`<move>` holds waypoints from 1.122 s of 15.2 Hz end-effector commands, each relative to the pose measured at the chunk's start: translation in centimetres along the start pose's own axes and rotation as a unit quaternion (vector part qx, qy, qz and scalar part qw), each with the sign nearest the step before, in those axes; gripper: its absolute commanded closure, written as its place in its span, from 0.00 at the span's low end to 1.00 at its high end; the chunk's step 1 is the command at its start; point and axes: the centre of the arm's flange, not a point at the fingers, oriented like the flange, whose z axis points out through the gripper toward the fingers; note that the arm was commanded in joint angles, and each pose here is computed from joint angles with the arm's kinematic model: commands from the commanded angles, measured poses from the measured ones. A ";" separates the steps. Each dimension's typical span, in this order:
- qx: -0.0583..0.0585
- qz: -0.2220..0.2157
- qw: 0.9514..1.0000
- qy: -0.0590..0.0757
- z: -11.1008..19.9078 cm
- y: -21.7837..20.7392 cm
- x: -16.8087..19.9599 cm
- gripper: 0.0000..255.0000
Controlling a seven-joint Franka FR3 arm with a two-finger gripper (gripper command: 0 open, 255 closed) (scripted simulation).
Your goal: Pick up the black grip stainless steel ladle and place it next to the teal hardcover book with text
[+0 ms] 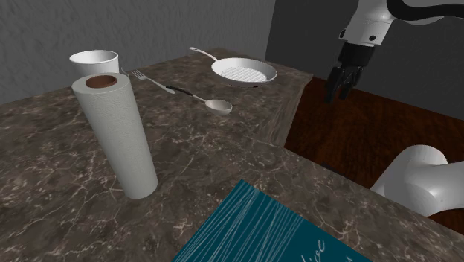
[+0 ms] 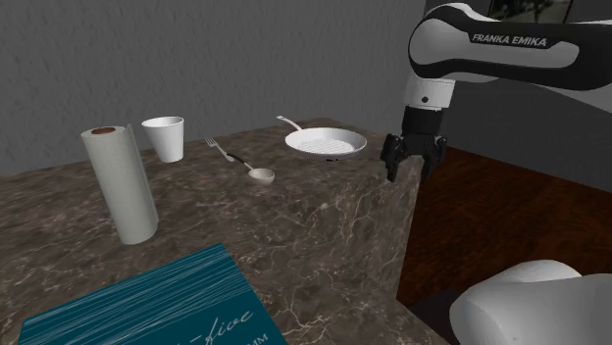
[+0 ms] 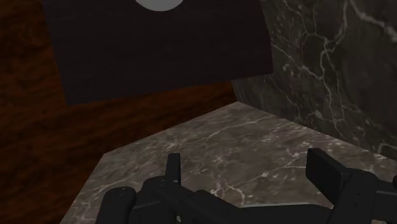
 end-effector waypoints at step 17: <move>-0.002 -0.079 0.997 0.010 0.9 -15.0 14.5 0.00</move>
